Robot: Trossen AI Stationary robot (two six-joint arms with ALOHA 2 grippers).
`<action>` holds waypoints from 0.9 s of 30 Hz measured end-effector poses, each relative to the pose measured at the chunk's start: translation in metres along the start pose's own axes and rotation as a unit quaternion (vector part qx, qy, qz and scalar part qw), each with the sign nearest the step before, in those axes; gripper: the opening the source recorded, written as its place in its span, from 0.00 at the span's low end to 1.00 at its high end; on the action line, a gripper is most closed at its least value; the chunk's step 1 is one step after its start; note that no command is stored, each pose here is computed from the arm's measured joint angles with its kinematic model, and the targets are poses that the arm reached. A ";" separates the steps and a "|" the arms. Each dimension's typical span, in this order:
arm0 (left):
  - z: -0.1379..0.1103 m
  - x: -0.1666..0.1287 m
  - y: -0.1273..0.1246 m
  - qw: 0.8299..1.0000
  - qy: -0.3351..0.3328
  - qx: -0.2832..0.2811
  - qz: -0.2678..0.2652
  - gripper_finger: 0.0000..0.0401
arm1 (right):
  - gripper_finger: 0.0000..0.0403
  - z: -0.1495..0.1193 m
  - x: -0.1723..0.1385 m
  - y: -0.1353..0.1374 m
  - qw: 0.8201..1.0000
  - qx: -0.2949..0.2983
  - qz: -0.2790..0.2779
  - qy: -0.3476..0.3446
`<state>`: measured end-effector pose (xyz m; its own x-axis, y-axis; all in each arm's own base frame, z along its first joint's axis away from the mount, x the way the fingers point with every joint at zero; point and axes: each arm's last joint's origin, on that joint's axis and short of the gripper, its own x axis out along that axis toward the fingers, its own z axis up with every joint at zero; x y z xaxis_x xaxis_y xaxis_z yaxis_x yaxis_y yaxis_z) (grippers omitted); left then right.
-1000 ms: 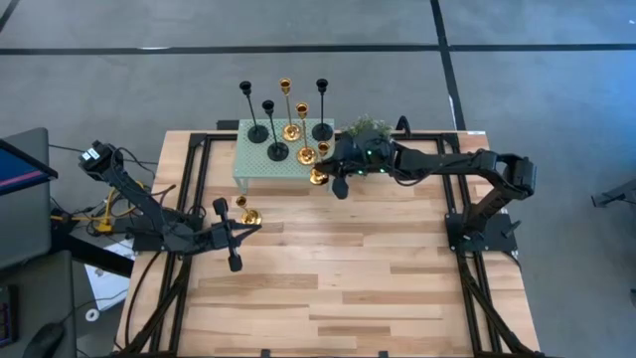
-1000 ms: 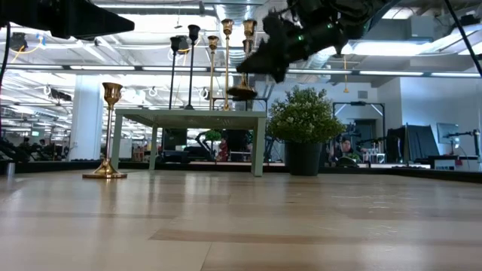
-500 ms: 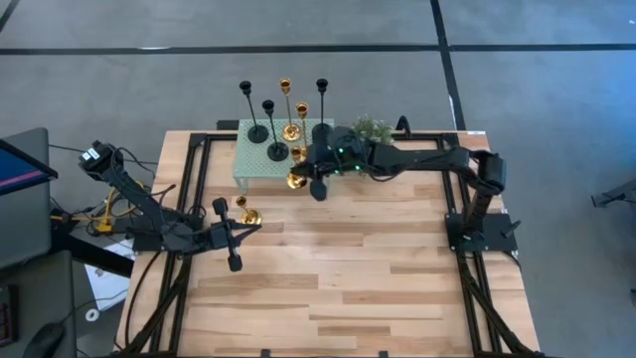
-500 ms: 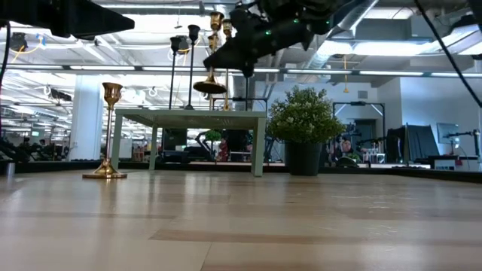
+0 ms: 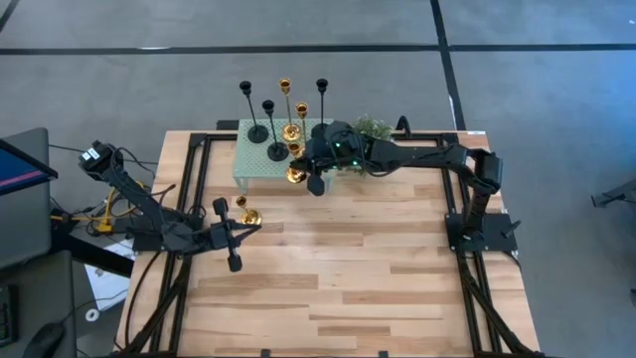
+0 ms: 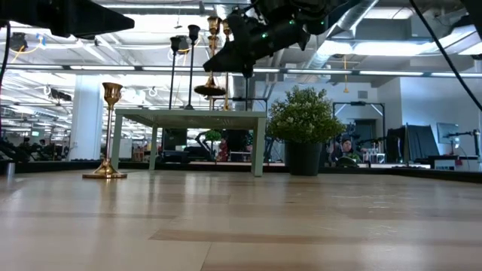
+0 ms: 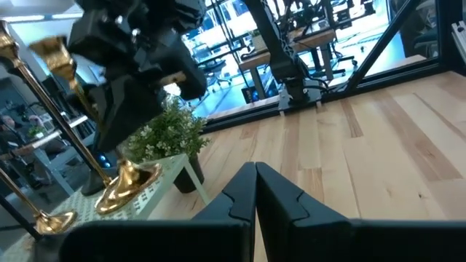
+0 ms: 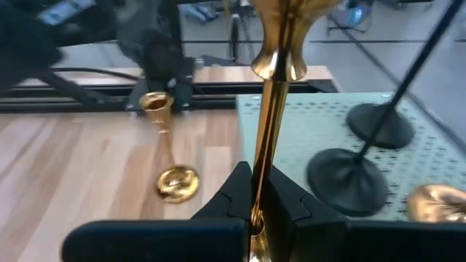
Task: Pick & Place candle stick holders
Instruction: Put the gold candle holder on the shelf
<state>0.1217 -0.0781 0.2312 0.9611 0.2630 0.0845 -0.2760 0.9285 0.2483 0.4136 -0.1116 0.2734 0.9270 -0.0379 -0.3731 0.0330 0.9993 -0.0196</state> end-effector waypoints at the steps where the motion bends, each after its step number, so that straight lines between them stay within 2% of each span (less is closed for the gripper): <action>1: 0.000 0.000 0.000 1.000 -0.001 0.006 0.001 0.02 | 0.00 -0.001 0.002 -0.001 1.000 0.000 -0.008 0.000; 3: 0.001 0.000 0.001 1.000 -0.003 0.018 0.002 0.02 | 0.00 -0.005 0.002 -0.001 1.000 0.017 -0.015 0.014; 7: 0.003 -0.001 0.004 1.000 -0.005 -0.001 0.013 0.02 | 0.00 -0.005 0.001 -0.002 0.999 0.022 -0.017 0.022; 14: 0.003 -0.001 0.004 1.000 -0.005 -0.015 0.014 0.02 | 0.00 -0.020 -0.005 -0.010 0.994 0.041 -0.019 0.104; 27: 0.003 -0.001 0.004 1.000 -0.004 0.013 0.017 0.02 | 0.00 -0.013 -0.024 -0.019 0.991 0.066 -0.038 0.108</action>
<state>0.1195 -0.0754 0.2352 0.9513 0.2912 0.1015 -0.3081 0.9121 0.2706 0.3856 -0.1298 0.2708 0.8190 -0.0995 -0.5651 0.1613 0.9851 0.0602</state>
